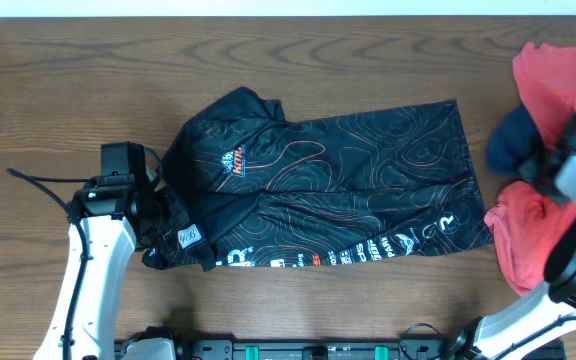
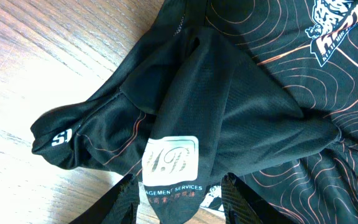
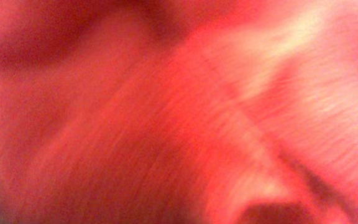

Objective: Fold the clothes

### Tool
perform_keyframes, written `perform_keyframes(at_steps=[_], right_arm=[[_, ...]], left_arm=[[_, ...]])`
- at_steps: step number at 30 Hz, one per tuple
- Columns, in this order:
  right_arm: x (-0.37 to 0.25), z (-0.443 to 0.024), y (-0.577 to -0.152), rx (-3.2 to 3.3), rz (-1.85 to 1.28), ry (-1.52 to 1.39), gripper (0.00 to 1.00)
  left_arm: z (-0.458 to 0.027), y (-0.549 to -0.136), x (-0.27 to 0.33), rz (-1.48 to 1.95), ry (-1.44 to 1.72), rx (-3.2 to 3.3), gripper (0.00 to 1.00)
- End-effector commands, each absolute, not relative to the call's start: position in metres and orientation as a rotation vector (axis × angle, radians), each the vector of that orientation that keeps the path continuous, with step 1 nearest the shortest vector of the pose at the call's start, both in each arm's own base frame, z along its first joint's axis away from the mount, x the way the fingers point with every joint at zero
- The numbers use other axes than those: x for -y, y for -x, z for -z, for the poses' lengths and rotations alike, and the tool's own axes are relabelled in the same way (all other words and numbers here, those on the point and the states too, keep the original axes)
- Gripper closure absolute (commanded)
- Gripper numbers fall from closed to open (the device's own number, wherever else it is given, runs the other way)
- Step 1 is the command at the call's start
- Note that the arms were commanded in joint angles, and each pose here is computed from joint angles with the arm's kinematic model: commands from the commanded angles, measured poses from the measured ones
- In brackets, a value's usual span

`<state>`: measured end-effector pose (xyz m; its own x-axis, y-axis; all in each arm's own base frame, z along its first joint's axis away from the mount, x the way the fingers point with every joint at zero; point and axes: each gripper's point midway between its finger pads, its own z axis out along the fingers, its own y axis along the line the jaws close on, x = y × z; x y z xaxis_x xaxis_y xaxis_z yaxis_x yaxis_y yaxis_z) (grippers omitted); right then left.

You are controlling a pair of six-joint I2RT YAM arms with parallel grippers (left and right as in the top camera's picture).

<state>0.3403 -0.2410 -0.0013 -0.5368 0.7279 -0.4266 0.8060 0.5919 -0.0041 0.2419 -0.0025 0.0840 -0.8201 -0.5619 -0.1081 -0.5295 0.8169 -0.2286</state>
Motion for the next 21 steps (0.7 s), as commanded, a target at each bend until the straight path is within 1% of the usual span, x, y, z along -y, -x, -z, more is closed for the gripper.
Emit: perform_keyframes(at_steps=[1, 5, 10, 11, 12, 14, 16, 17, 19, 21], right_arm=[[0.254, 0.006, -0.333, -2.395, 0.133, -1.366, 0.99], [0.231, -0.023, -0.367, -2.4, -0.146, -1.157, 0.89], [0.197, -0.085, -0.395, -2.371, -0.278, -0.91, 0.82], [0.19, -0.1, -0.397, -2.362, -0.278, -0.87, 0.81], [0.182, -0.115, -0.399, -2.353, -0.283, -0.832, 0.79], [0.163, -0.138, -0.399, -2.344, -0.288, -0.755, 0.75], [0.142, -0.156, -0.397, -2.349, -0.296, -0.684, 0.67], [0.132, -0.162, -0.396, -2.356, -0.3, -0.653, 0.63], [0.112, -0.17, -0.392, -2.382, -0.316, -0.595, 0.61], [0.091, -0.171, -0.386, -2.423, -0.338, -0.549, 0.6]], left_arm=[[-0.081, -0.239, 0.001, 0.263, 0.842, -2.846, 0.55], [-0.083, -0.249, 0.0, 0.269, 0.803, -2.815, 0.55], [-0.096, -0.273, -0.003, 0.274, 0.693, -2.738, 0.54], [-0.101, -0.279, -0.003, 0.275, 0.666, -2.715, 0.54], [-0.107, -0.287, -0.004, 0.275, 0.637, -2.687, 0.49], [-0.118, -0.3, -0.005, 0.276, 0.594, -2.638, 0.47], [-0.129, -0.313, -0.007, 0.28, 0.571, -2.583, 0.45], [-0.135, -0.321, -0.007, 0.283, 0.558, -2.553, 0.43], [-0.141, -0.334, -0.008, 0.286, 0.522, -2.515, 0.42], [-0.142, -0.347, -0.005, 0.312, 0.483, -2.506, 0.39]])
